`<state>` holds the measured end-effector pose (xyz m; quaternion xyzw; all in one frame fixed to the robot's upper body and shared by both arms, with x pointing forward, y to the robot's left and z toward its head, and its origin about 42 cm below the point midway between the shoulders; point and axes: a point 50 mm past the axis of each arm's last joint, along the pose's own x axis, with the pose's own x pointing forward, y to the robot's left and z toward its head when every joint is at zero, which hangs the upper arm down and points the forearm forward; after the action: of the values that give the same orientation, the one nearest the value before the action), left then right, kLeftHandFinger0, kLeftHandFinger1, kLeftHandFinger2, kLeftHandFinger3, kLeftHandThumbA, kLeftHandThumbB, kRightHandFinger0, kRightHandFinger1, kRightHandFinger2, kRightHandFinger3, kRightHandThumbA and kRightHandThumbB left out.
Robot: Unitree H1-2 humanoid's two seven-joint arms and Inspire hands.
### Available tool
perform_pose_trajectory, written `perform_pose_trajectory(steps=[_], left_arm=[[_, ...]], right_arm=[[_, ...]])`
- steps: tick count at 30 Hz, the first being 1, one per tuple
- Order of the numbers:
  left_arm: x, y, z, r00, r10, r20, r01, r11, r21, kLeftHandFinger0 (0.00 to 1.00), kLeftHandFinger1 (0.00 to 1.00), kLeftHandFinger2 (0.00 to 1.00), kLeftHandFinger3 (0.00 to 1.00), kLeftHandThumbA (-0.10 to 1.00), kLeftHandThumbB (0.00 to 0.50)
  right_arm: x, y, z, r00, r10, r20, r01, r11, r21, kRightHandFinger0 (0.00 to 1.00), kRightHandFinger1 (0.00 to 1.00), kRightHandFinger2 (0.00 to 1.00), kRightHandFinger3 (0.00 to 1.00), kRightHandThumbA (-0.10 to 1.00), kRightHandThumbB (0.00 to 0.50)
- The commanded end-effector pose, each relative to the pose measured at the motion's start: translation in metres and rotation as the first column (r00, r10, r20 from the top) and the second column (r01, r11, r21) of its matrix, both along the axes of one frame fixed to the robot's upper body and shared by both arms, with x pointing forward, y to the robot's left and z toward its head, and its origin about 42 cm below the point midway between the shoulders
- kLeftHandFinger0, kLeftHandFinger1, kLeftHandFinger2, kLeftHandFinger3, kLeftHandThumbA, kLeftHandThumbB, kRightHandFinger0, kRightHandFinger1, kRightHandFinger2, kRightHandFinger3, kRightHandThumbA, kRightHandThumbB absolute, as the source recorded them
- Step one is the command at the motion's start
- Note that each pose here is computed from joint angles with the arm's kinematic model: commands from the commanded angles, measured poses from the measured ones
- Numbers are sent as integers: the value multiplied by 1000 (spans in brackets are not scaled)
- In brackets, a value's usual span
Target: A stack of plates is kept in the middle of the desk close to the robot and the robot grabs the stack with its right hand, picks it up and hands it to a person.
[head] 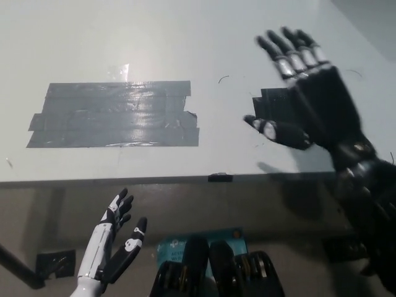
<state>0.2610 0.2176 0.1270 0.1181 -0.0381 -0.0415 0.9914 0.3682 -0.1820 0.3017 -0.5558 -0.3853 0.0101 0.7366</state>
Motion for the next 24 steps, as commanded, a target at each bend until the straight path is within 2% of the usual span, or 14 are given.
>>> perform_pose_trajectory(steps=[1, 7, 8, 11, 14, 15, 18, 20, 22, 24], left_arm=[[4, 2, 12, 998, -13, 54, 12, 1000, 8, 992, 1000, 1000, 1000, 566, 0], [5, 2, 12, 999, -12, 53, 11, 1000, 13, 987, 1000, 1000, 1000, 554, 0], [5, 3, 11, 999, -11, 52, 10, 1000, 13, 986, 1000, 1000, 1000, 553, 0], [2, 2, 10, 999, -11, 46, 10, 1000, 6, 984, 1000, 1000, 1000, 557, 0], [1, 1, 9, 999, -17, 47, 17, 1000, 10, 981, 1000, 1000, 1000, 565, 0], [2, 1, 9, 999, -17, 46, 16, 1000, 13, 979, 1000, 1000, 1000, 585, 0], [0, 1, 9, 999, -17, 45, 16, 1000, 12, 980, 1000, 1000, 1000, 587, 0], [-1, 2, 10, 999, -12, 45, 12, 1000, 15, 976, 1000, 1000, 1000, 579, 0], [0, 3, 10, 999, -13, 51, 12, 1000, 12, 973, 1000, 1000, 1000, 562, 0], [1, 3, 10, 998, -14, 54, 13, 1000, 10, 974, 1000, 1000, 1000, 560, 0]], right_arm=[[-76, -28, 15, 993, 116, -7, -111, 964, 240, 1000, 1000, 1000, 1000, 953, 437], [-116, -33, -26, 990, 132, -55, -102, 921, 376, 1000, 1000, 1000, 1000, 953, 373], [-118, -32, -35, 988, 134, -79, -92, 911, 402, 1000, 1000, 1000, 1000, 966, 375], [-125, -27, -77, 963, 153, -223, -26, 875, 484, 1000, 1000, 1000, 1000, 991, 330], [-127, -24, -99, 938, 180, -296, 3, 850, 527, 1000, 1000, 1000, 1000, 966, 309], [-125, -22, -115, 919, 189, -345, 27, 845, 534, 1000, 1000, 1000, 1000, 964, 285], [-121, -20, -141, 885, 189, -425, 70, 849, 523, 1000, 1000, 1000, 1000, 962, 277], [-114, -17, -160, 848, 212, -486, 90, 846, 525, 1000, 1000, 1000, 1000, 917, 268], [-105, -16, -172, 802, 226, -553, 119, 847, 519, 1000, 1000, 1000, 1000, 896, 303], [-102, -17, -173, 790, 231, -568, 126, 846, 519, 1000, 1000, 1000, 1000, 897, 318]])
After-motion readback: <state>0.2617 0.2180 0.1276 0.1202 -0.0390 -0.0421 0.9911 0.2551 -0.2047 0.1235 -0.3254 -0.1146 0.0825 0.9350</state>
